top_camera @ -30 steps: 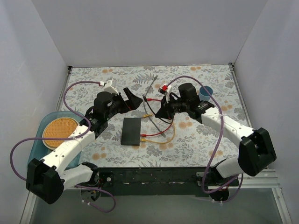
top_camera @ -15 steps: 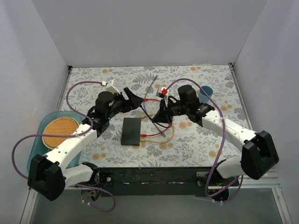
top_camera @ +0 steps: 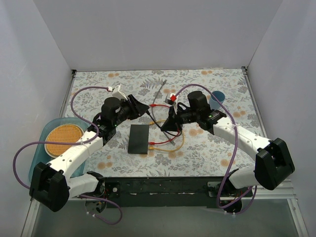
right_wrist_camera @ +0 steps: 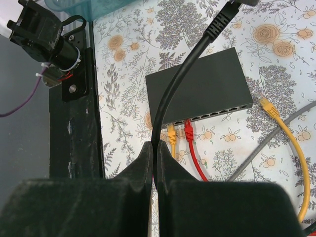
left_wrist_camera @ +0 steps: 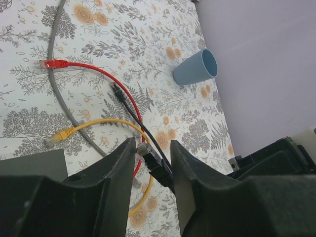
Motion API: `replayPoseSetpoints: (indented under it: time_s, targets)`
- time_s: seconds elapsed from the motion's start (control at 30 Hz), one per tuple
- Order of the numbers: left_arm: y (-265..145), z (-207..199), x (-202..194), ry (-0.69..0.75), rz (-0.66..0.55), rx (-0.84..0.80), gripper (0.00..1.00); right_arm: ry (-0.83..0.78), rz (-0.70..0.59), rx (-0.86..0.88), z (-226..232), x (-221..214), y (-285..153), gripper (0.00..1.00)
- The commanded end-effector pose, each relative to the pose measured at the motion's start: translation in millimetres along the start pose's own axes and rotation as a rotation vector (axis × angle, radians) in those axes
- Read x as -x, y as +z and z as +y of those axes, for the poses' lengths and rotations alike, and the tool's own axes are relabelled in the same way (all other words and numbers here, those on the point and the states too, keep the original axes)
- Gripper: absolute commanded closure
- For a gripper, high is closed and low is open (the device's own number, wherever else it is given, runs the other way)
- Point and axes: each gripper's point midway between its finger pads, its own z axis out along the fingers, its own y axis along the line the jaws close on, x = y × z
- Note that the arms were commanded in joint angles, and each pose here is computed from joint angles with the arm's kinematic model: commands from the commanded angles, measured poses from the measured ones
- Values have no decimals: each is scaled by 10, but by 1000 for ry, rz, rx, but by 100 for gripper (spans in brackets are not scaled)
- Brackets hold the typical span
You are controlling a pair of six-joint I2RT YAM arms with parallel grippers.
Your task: Insert the plug into the switch port
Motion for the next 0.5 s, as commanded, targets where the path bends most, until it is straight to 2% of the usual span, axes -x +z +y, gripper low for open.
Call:
replayPoseSetpoints:
  time_s: [0.0,0.1,0.27,0.3,0.33,0.37,0.47]
  targets:
    - [14,-61,-24,7,15,-33,66,-49,-41,23,101,168,-44,99]
    - [31,-77,-57,5,31,-47,70,-50,-44,25,109,176,-50,99]
    - [46,-103,-68,6,39,-63,100,-45,-40,7,77,156,-48,99]
    - [45,-111,-67,8,41,-66,100,-47,-45,0,68,171,-49,97]
    - [41,-110,-70,12,41,-67,100,-33,-47,-7,58,180,-47,92]
    - [36,-117,-70,17,39,-73,100,-29,-54,-42,3,209,-52,79]
    - [-15,-174,-43,35,19,-107,100,16,-114,-167,-164,389,-96,57]
